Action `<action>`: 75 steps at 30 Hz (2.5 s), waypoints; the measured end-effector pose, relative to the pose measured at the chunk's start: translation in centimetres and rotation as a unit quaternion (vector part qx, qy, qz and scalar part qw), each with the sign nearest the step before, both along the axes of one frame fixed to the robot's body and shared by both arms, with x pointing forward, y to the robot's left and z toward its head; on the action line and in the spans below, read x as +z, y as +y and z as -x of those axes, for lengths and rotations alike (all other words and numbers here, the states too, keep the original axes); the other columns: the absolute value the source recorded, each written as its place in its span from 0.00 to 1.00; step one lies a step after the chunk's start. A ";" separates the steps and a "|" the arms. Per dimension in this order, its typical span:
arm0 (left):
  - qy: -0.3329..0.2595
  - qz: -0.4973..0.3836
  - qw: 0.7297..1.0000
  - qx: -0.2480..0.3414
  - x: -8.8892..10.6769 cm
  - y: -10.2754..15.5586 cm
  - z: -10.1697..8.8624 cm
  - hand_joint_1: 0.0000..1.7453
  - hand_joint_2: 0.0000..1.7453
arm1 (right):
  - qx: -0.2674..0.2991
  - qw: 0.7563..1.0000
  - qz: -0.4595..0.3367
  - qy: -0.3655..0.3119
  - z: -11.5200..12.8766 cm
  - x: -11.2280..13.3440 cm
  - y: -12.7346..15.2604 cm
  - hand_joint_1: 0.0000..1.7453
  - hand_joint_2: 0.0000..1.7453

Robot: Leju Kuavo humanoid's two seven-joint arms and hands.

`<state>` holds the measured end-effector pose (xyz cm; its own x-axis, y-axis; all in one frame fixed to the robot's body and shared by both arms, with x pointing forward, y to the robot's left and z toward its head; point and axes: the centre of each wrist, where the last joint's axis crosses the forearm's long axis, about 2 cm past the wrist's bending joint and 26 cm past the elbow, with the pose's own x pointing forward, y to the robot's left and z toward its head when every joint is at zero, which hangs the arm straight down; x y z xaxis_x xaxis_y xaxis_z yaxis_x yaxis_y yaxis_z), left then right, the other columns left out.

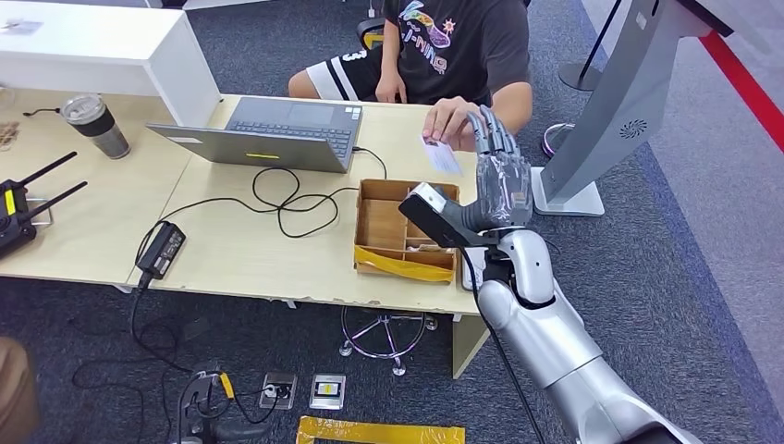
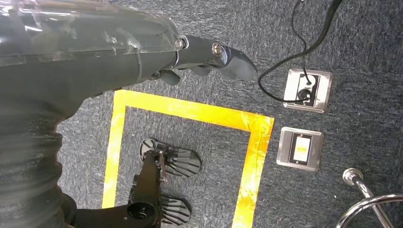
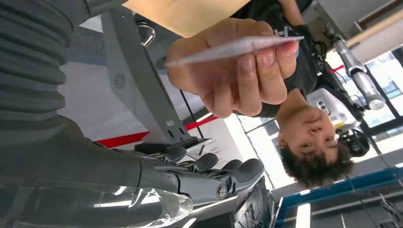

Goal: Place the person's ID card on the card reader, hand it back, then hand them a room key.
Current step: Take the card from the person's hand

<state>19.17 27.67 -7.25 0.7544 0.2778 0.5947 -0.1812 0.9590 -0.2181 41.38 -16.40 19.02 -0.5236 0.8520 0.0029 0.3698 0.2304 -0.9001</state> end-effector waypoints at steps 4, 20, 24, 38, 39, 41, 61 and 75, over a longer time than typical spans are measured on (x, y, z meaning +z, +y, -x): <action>-0.001 0.000 1.000 -0.001 0.1 -0.1 -0.2 0.00 1.00 | -0.014 1.000 0.012 0.024 -0.2 -0.8 -0.6 0.00 1.00; 0.000 0.002 1.000 0.008 0.1 0.0 -0.3 0.00 1.00 | -0.036 0.997 0.033 0.058 -0.6 -1.9 -1.5 0.00 1.00; 0.000 0.002 1.000 0.008 0.1 0.0 -0.3 0.00 1.00 | -0.038 0.997 0.036 0.062 -0.6 -2.0 -1.6 0.00 1.00; 0.001 0.001 1.000 0.009 0.1 0.0 -0.4 0.00 1.00 | -0.040 0.997 0.036 0.059 -0.6 -2.3 -2.1 0.64 1.00; 0.001 0.001 1.000 0.009 0.1 0.0 -0.4 0.00 1.00 | -0.040 0.997 0.036 0.058 -0.6 -2.3 -2.1 0.74 1.00; 0.001 0.001 1.000 0.009 0.2 0.0 -0.4 0.00 1.00 | -0.039 0.997 0.035 0.057 -0.6 -2.4 -2.2 0.84 1.00; 0.001 0.001 1.000 0.016 0.2 0.1 -0.4 0.00 1.00 | -0.041 0.997 0.035 0.063 -0.6 -2.8 -2.3 0.93 1.00; 0.001 0.005 1.000 0.025 0.2 0.1 -0.4 0.00 1.00 | -0.058 0.994 0.035 0.083 -0.5 -3.8 -3.3 0.94 1.00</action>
